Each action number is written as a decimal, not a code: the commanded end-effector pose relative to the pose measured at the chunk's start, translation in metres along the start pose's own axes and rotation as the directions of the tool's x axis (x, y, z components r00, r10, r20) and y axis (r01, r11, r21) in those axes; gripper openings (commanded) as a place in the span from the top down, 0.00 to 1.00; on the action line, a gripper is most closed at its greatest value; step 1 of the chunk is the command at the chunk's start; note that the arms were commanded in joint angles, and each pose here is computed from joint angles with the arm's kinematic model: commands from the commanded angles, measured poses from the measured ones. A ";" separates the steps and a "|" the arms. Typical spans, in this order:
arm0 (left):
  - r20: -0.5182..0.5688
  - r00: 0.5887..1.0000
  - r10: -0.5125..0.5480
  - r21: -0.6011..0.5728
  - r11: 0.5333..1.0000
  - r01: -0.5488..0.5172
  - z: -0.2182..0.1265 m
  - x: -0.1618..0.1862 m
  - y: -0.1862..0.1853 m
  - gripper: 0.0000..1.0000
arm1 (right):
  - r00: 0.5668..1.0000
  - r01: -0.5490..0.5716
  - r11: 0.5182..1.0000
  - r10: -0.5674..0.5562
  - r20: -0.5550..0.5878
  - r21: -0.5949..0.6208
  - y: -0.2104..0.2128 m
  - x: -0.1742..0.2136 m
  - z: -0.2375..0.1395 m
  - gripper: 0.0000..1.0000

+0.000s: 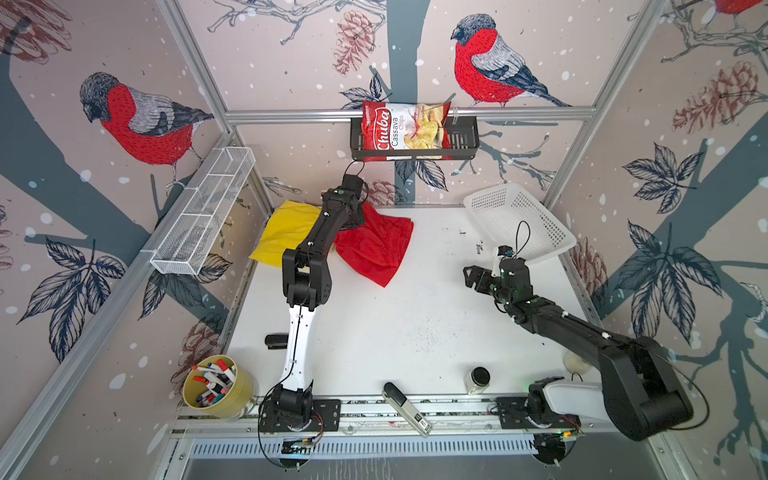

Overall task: Fold and stack the shorts
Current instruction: 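Carry the red shorts onto the yellow shorts with the left gripper while the right withdraws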

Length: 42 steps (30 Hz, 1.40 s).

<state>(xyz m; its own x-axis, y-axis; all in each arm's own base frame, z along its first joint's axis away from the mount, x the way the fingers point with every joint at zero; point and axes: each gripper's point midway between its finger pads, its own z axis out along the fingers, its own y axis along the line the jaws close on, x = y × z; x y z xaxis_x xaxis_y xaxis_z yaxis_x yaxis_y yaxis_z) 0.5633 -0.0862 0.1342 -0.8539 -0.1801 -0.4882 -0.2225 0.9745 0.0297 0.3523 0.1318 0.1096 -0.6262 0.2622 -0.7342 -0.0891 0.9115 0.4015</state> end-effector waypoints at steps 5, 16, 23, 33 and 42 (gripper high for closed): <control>0.062 0.998 0.028 -0.252 0.968 -0.011 -0.038 -0.024 0.075 1.00 | 1.000 -0.021 0.999 0.020 -0.022 -0.033 0.006 0.003 0.012 0.07; 0.218 0.976 -0.007 -0.228 0.972 0.058 -0.087 -0.064 0.093 1.00 | 0.998 -0.031 0.999 0.028 -0.052 -0.042 0.005 0.011 0.019 0.08; 0.268 0.963 -0.013 -0.195 0.978 0.067 -0.102 -0.076 0.090 1.00 | 0.998 -0.035 0.998 0.032 -0.061 -0.043 0.005 0.013 0.021 0.08; 0.375 0.926 -0.047 -0.209 0.969 0.134 -0.144 -0.097 0.110 1.00 | 0.996 -0.043 0.998 0.039 -0.083 -0.043 0.004 0.020 0.027 0.08; 0.267 0.957 -0.111 -0.469 0.853 0.230 -0.070 -0.069 0.208 1.00 | 0.995 -0.046 0.998 0.041 -0.095 -0.052 0.005 0.021 0.029 0.09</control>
<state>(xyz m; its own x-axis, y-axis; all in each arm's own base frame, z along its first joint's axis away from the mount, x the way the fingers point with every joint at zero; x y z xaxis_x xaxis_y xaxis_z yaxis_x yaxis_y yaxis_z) 0.5441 0.0902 0.2501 -0.6796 -0.2222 -0.6991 -0.5438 0.7923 0.2767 0.3565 0.1493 0.0723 -0.7170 0.2544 -0.6490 -0.0910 0.8889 0.4490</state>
